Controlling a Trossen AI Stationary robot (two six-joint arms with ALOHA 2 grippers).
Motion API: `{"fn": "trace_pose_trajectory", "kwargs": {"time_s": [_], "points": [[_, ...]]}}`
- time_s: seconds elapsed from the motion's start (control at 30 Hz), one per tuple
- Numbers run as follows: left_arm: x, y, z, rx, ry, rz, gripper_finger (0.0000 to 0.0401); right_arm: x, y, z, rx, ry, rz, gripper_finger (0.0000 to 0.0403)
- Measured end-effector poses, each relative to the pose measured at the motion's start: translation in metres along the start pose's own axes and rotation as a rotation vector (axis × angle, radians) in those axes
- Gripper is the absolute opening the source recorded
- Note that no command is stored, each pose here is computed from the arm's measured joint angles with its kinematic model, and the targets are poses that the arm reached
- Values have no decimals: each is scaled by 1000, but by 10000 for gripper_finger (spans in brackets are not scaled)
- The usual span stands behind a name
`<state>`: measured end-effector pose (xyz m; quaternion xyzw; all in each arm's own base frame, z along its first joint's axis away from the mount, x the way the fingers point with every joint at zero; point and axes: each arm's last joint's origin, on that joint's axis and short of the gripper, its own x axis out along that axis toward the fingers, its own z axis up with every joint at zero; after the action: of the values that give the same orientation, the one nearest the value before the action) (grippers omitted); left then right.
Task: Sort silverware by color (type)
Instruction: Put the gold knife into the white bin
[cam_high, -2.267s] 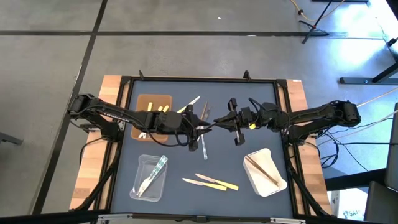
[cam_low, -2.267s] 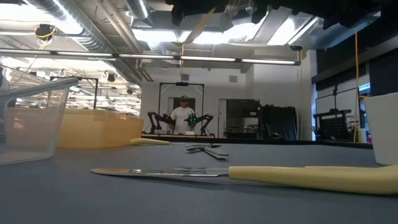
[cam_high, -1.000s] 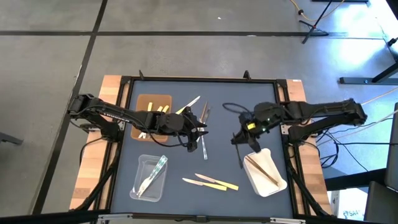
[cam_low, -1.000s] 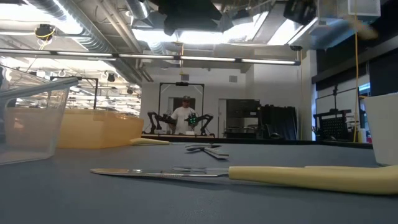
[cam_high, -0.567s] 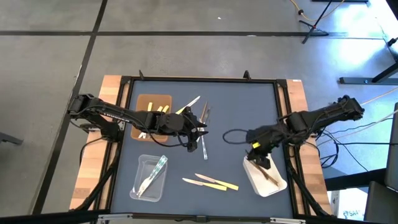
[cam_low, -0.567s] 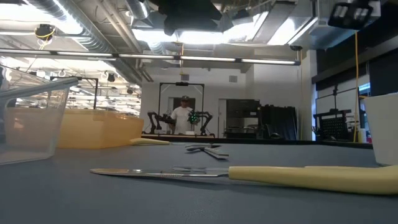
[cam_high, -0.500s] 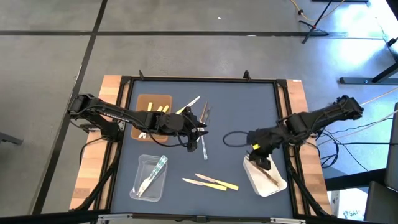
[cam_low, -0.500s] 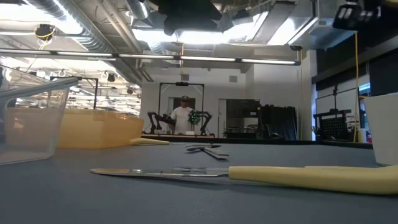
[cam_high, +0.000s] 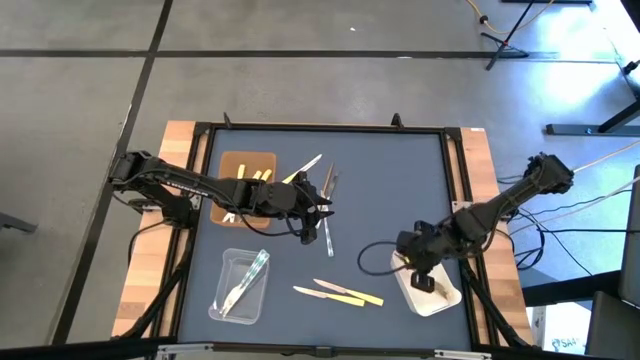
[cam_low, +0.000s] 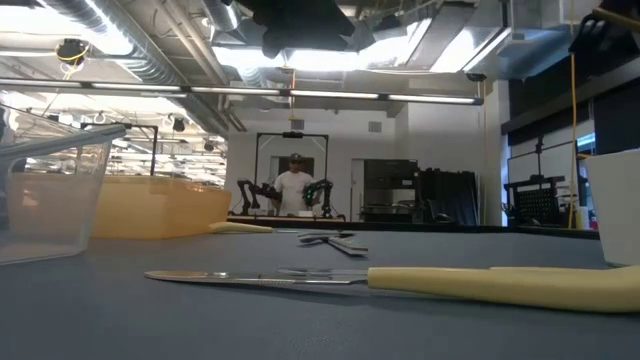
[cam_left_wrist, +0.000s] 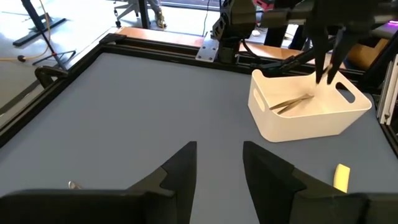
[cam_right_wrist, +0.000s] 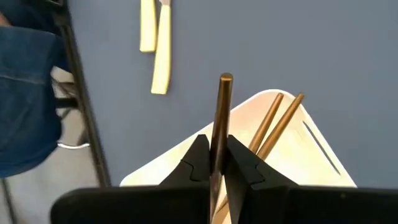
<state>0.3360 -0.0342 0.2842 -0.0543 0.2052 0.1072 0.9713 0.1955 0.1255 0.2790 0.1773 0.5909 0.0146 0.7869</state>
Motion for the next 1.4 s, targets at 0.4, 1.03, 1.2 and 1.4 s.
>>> {"fn": "trace_pose_trajectory", "kwargs": {"time_s": [0.4,1.03,1.2,1.4], "points": [[0,0,0,0,0,0,125,29,5,4,-1,82,-83,9],[0,0,0,0,0,-1,125,61,-8,-5,7,128,-148,9],[0,0,0,-1,0,-1,125,70,-11,-8,9,127,-123,9],[0,0,0,-1,0,-1,125,73,-15,-10,5,100,-167,9]]}}
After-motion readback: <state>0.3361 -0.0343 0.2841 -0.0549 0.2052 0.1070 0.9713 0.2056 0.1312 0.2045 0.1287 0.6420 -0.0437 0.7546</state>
